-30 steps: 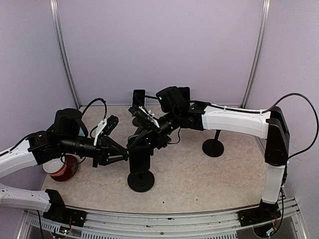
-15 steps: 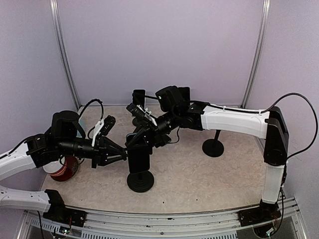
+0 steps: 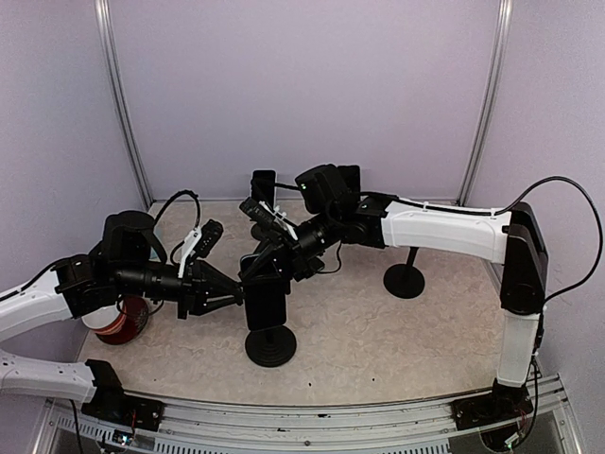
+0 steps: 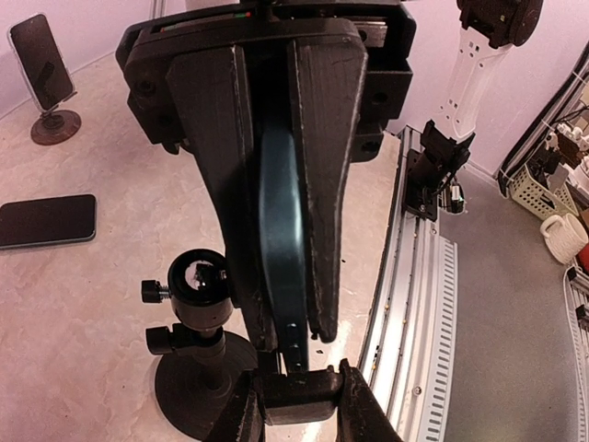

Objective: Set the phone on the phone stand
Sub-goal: Install the phone on the phone stand.

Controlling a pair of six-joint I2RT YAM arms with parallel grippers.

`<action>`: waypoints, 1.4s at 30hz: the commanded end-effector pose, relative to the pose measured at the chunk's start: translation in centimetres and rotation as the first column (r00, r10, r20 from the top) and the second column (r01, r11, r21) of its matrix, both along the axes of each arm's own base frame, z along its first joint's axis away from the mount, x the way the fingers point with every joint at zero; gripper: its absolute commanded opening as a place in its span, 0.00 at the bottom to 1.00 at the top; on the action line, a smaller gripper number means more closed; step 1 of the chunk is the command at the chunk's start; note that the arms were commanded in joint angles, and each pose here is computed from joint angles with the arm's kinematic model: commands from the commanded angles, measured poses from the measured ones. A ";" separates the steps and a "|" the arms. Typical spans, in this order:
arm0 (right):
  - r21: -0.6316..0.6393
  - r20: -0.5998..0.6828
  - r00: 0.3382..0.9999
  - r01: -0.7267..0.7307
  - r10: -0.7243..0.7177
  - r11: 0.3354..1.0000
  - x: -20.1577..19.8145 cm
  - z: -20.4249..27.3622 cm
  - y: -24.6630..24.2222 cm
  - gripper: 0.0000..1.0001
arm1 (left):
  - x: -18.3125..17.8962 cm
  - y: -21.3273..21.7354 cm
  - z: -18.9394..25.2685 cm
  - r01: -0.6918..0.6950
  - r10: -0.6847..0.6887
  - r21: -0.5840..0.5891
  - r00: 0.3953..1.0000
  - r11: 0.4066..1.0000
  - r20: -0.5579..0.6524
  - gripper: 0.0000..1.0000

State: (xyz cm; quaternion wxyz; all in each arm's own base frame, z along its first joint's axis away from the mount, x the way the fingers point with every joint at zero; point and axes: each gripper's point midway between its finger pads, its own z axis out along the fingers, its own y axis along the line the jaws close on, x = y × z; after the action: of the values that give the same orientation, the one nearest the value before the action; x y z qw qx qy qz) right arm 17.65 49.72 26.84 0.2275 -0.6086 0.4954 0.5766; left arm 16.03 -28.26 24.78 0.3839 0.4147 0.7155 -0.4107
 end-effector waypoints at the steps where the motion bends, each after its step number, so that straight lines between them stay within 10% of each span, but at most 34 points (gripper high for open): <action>1: -0.157 -0.044 0.986 0.149 -0.158 0.976 3.6 -3.1 -2.2 0.00 | -0.4 -0.4 4.6 0.049 -0.037 -0.136 0.995 0.989 0.090 0.00; 19: -0.128 -0.030 0.989 0.137 -0.142 0.982 3.0 -2.3 -2.1 0.00 | 0.5 -1.1 4.5 0.016 -0.004 -0.152 0.997 0.988 0.081 0.00; 42: -0.114 0.003 0.987 0.159 -0.160 0.981 3.0 -1.6 -2.2 0.00 | 0.4 -0.1 5.3 -0.021 0.036 -0.145 0.994 0.989 0.102 0.56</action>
State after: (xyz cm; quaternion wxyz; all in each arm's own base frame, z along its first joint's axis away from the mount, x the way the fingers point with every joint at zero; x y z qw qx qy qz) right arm 19.14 48.64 25.91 0.2306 -0.5942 0.5314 0.5580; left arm 16.50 -28.54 27.37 0.4258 0.3986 0.6908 -0.4273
